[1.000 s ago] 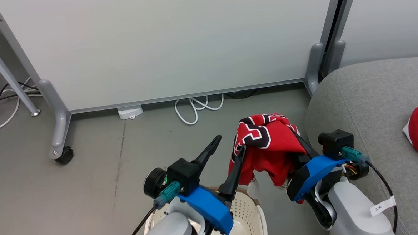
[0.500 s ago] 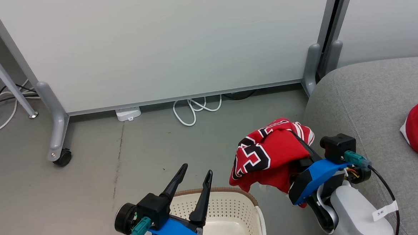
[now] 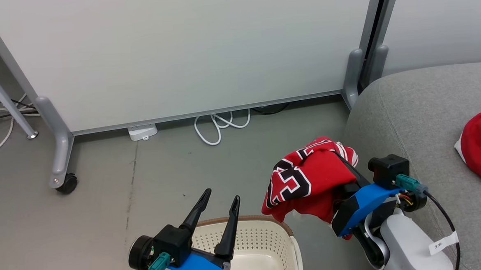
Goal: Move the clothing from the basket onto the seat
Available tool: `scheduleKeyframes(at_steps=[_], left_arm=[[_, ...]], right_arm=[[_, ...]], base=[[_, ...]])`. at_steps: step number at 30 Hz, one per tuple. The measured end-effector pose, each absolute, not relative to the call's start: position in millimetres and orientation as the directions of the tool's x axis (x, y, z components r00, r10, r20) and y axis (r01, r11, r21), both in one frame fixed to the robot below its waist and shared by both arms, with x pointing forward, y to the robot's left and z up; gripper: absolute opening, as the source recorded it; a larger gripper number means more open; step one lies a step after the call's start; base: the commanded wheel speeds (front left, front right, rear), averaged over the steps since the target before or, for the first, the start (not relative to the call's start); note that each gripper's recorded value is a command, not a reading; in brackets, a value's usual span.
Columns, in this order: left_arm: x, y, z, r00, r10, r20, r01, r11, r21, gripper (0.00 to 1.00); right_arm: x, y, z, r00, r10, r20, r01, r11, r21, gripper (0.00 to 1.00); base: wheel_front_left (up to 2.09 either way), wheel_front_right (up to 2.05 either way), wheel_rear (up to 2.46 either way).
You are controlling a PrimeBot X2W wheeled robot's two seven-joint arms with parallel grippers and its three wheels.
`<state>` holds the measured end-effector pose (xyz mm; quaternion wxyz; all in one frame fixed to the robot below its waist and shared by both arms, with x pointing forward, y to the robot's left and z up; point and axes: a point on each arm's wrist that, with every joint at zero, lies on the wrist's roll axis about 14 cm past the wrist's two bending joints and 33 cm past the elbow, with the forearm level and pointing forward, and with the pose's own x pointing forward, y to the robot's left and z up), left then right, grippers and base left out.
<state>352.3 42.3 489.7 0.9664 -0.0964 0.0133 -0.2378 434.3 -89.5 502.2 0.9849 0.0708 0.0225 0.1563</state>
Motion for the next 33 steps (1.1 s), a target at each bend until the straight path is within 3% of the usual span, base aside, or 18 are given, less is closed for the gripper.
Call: scheduleKeyframes(at_steps=[14, 33], left_arm=[[361, 3, 489, 0.827, -0.562, 0.024, 0.555, 0.809, -0.192, 1.00], [360, -85, 484, 0.648, -0.761, 0.021, 0.749, 0.632, -0.202, 1.00]], right_arm=[[422, -135, 496, 0.979, 0.201, -0.036, -0.193, 0.969, 0.154, 0.00], [380, -233, 490, 0.996, -0.072, -0.052, 0.079, 0.985, 0.154, 0.00]], base=[[0.00, 0.00, 0.00], [0.00, 0.00, 0.00]])
